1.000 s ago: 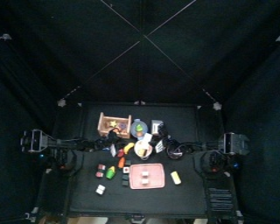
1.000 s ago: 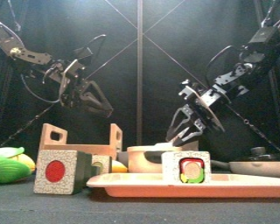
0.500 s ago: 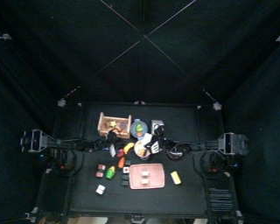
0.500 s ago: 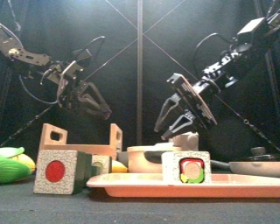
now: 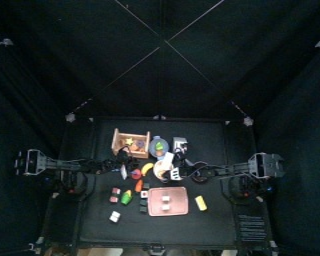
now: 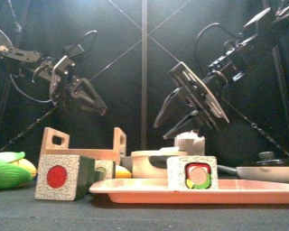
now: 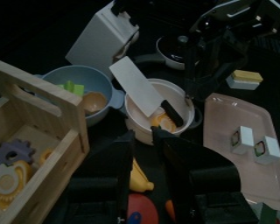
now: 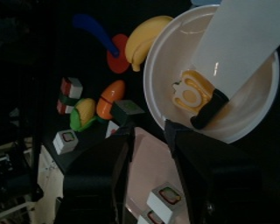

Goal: Grab cleaver

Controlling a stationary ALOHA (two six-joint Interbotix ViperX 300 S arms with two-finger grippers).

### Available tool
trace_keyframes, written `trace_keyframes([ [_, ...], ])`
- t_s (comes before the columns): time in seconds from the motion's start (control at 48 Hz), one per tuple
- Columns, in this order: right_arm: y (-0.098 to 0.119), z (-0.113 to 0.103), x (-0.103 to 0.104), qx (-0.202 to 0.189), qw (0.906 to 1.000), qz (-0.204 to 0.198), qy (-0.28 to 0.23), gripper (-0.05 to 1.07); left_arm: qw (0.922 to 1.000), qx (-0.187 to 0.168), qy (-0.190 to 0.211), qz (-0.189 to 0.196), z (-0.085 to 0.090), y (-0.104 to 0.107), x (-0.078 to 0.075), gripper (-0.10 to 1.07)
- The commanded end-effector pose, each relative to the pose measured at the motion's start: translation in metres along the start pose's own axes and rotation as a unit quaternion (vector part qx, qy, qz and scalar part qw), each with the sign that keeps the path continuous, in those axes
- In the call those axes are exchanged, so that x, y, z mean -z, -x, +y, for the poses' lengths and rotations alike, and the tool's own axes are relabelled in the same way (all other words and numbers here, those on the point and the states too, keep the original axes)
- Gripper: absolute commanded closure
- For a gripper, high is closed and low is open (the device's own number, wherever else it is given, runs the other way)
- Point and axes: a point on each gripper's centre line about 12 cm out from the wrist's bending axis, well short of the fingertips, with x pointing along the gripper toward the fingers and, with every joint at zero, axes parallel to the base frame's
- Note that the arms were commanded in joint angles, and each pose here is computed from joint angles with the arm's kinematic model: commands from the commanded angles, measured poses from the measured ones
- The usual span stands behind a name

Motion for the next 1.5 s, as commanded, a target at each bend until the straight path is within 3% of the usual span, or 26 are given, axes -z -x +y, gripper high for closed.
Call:
trace_keyframes([
  [0.0,0.011,0.034,-0.010,-0.046,0.9989,-0.003,0.007,0.29,0.9997,0.002,0.004,-0.023,0.000,0.008,-0.009,0.30],
  [0.125,0.013,0.053,-0.010,-0.068,0.9968,0.034,0.023,0.29,0.9994,0.003,0.008,-0.032,0.002,0.017,-0.009,0.30],
  [0.25,0.013,0.058,-0.017,-0.070,0.9945,0.073,0.030,0.29,0.9993,0.001,0.021,-0.032,0.002,0.022,-0.006,0.30],
  [0.333,0.014,0.052,-0.018,-0.061,0.9915,0.112,0.024,0.29,0.9991,-0.001,0.028,-0.032,0.003,0.022,-0.006,0.30],
  [0.479,0.016,0.045,-0.021,-0.045,0.9882,0.146,0.009,0.29,0.9991,-0.002,0.030,-0.031,0.003,0.022,-0.006,0.30],
  [0.625,0.021,0.037,-0.026,0.007,0.9836,0.180,0.014,0.29,0.9991,-0.002,0.029,-0.029,0.003,0.022,-0.004,0.30],
  [0.854,0.025,0.043,-0.046,0.090,0.9873,0.114,0.064,0.29,0.9992,-0.003,0.029,-0.027,0.003,0.023,-0.003,0.30],
  [1.062,0.012,0.039,-0.024,0.101,0.9901,0.078,0.059,0.29,0.9993,-0.003,0.029,-0.025,0.004,0.023,-0.001,0.30],
  [1.229,-0.001,0.032,-0.007,0.113,0.9895,0.073,0.053,0.29,0.9992,-0.003,0.030,-0.025,0.004,0.023,-0.001,0.30],
  [1.479,-0.015,0.018,-0.005,0.163,0.9842,0.058,0.040,0.29,0.9993,-0.004,0.029,-0.023,0.004,0.023,0.001,0.30],
])
